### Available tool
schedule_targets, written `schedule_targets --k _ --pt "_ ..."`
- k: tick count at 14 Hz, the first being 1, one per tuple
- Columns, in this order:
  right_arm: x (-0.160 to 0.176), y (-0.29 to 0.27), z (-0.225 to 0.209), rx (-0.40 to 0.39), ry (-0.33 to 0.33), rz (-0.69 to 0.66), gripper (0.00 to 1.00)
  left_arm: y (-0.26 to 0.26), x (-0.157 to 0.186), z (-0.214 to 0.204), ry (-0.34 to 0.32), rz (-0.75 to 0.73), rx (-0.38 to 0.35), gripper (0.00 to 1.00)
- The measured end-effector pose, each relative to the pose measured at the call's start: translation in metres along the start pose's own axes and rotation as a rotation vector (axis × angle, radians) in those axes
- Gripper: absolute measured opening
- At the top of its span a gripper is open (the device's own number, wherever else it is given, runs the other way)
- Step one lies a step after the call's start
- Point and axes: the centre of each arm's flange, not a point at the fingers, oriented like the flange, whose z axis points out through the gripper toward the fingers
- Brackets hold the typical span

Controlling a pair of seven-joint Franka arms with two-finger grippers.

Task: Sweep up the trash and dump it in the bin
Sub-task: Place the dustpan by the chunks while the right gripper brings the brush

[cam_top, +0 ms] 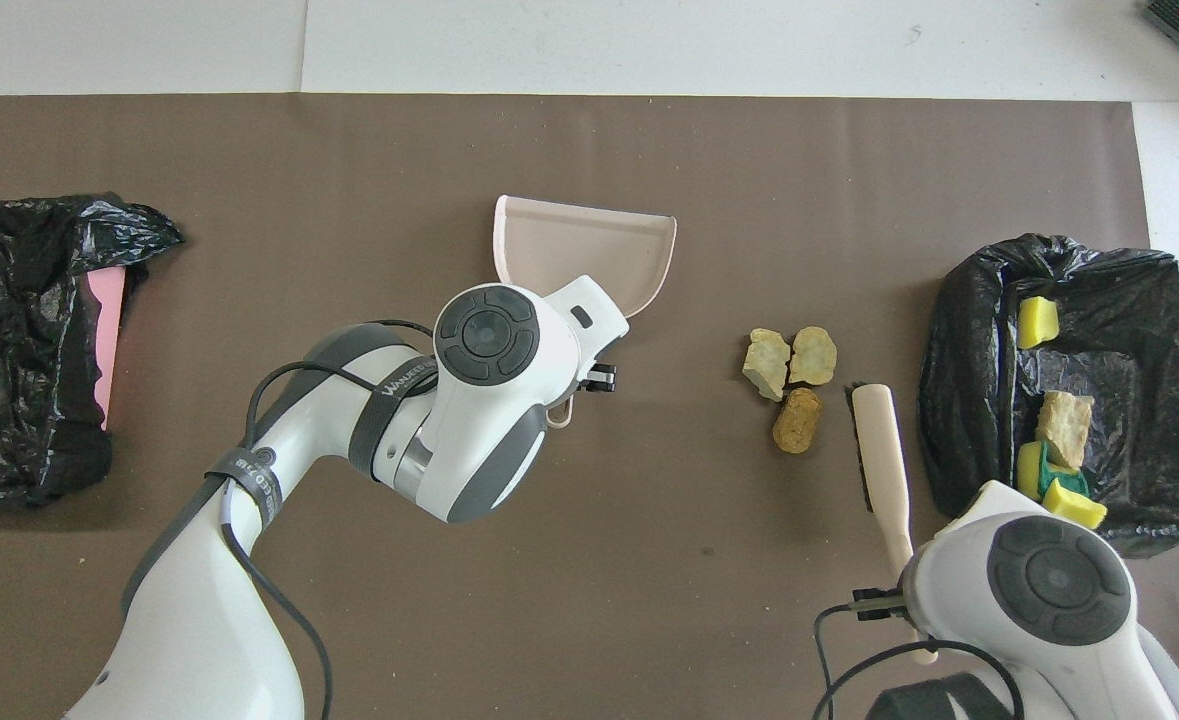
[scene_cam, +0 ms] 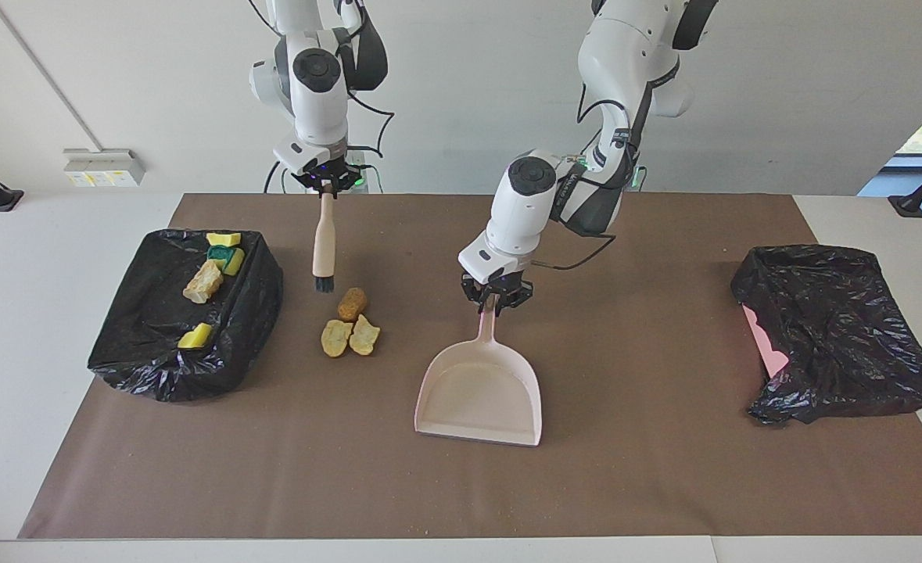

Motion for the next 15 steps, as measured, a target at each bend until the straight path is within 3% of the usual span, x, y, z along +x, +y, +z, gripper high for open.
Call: schedule_targets --k 4,8,11,15 --pt "0.048 -0.002 0.025 -0.094 -0.008 -0.073 0.26 -0.015 0.005 -0.019 -0.051 0.124 0.029 0.32" --pt "0.099 -0.016 0.052 -0.093 -0.039 -0.125 0.26 -0.04 0.002 -0.068 -0.128 0.385 0.043 0.32" --pt "0.106 -0.018 0.056 -0.088 -0.046 -0.161 0.26 -0.043 -0.008 -0.071 -0.19 0.587 0.034 0.32" --pt "0.105 -0.039 0.046 0.067 -0.061 -0.135 0.26 -0.055 -0.026 -0.058 -0.287 0.888 0.022 0.32"
